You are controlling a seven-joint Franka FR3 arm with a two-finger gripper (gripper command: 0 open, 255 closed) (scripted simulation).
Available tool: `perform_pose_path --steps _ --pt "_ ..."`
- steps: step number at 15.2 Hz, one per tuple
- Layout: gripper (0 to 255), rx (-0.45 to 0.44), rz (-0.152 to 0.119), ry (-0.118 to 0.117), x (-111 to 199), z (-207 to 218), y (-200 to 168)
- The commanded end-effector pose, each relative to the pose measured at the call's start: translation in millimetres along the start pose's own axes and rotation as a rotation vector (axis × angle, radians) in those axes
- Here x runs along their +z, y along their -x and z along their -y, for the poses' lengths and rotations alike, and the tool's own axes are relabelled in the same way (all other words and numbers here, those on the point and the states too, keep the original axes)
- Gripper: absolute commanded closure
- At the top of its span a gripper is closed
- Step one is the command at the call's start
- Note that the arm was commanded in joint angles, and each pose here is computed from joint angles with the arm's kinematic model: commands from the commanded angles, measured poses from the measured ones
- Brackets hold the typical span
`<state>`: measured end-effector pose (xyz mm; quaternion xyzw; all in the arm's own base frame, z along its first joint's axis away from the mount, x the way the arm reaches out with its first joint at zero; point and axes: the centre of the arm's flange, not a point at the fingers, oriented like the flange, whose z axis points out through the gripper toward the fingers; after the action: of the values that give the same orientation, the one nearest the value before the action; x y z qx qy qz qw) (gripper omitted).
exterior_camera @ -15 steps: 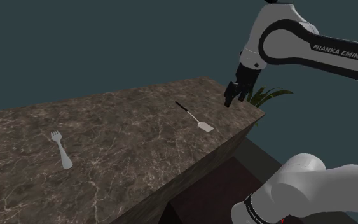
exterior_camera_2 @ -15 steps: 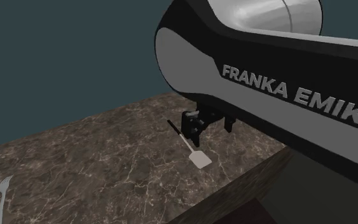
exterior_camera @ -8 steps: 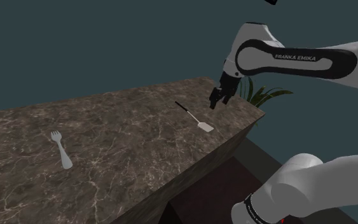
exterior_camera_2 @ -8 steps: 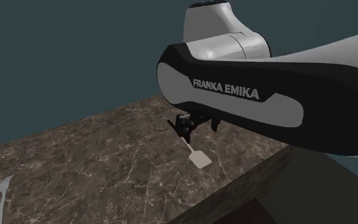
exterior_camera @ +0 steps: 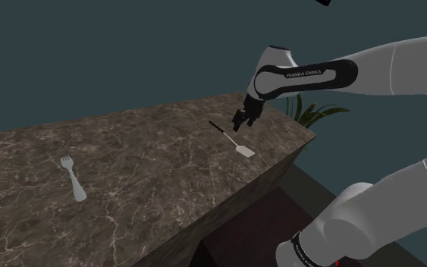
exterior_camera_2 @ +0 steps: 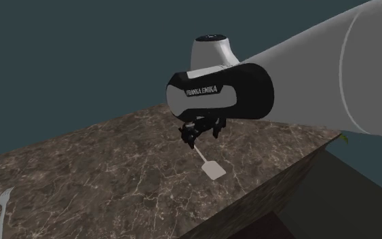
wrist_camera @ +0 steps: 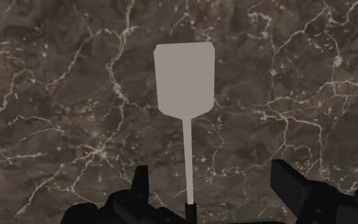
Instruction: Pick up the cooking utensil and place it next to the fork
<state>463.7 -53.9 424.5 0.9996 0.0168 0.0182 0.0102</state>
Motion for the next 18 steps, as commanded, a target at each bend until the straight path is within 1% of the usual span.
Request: perform_pose_path --steps 1,4,5,12,18 --pt "0 -0.007 -0.012 -0.008 17 -3 -14" --pt "0 -0.019 -0.028 -0.02 43 -9 -41" --pt "0 -0.02 -0.03 -0.022 48 -10 -46" --pt "0 -0.02 -0.03 -0.022 85 -9 -47" --pt "0 -0.02 -0.03 -0.022 88 -9 -47"
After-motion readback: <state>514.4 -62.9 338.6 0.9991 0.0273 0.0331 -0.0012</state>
